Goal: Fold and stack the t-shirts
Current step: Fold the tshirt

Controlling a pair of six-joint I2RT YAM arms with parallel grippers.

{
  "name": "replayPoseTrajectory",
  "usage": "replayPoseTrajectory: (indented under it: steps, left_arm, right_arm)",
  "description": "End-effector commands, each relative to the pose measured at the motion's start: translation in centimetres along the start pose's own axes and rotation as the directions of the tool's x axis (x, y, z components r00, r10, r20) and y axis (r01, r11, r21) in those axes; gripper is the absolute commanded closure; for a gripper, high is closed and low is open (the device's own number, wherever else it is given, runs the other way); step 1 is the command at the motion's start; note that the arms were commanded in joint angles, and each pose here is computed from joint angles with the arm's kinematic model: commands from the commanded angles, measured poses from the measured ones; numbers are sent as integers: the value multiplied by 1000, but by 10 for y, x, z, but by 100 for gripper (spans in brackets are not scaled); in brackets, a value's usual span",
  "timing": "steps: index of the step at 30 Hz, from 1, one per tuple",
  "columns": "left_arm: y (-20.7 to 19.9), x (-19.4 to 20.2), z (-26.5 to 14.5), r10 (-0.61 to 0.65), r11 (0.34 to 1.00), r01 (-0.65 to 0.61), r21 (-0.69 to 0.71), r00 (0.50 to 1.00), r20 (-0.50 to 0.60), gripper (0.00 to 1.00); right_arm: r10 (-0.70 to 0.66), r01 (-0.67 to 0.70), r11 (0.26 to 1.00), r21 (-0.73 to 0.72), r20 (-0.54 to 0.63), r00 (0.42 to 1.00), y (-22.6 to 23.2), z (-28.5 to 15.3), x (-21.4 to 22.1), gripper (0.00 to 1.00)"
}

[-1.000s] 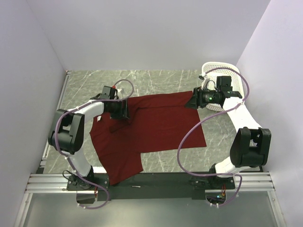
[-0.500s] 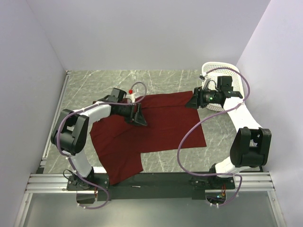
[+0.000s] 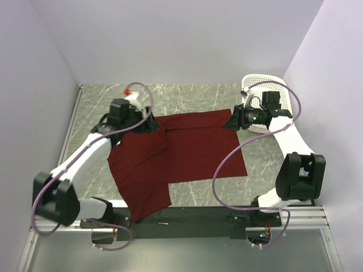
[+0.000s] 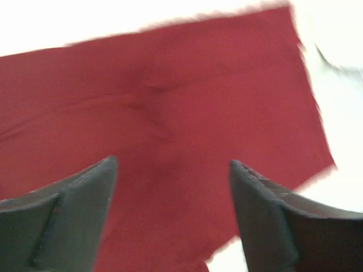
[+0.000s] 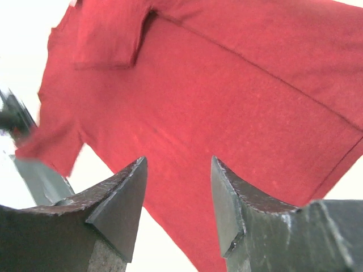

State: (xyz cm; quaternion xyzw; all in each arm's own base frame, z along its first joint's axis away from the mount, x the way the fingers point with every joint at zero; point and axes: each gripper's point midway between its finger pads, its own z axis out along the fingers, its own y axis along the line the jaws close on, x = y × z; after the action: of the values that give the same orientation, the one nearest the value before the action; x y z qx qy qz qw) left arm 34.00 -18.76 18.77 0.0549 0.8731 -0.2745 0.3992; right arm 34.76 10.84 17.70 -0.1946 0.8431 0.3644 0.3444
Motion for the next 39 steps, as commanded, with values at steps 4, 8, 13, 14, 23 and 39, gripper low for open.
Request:
replayPoseTrajectory:
  steps: [4,8,13,14,23,39]
  left_arm:
    - [84,-35,-92,-190,904,318,-287,899,395,1]
    - [93,26,-105,-483,775,563,-287,821,305,1]
    - [88,110,-95,-744,573,722,-387,656,122,19]
    - [87,115,-96,-756,562,726,-395,645,110,21]
    - [69,20,-154,-399,827,500,-257,845,356,10]
    - [54,59,-168,-417,847,491,-202,850,321,5]
  right_arm:
    - [-503,471,841,-266,-67,862,66,-8,51,38]
    - [-752,685,644,-342,-119,648,82,6,108,37]
    - [-891,781,363,-509,57,451,152,23,161,31]
    - [-902,785,310,-537,96,422,167,26,169,30]
    - [-972,771,-72,-633,217,87,290,84,252,43]
    - [-996,814,-26,-581,83,28,274,142,277,46]
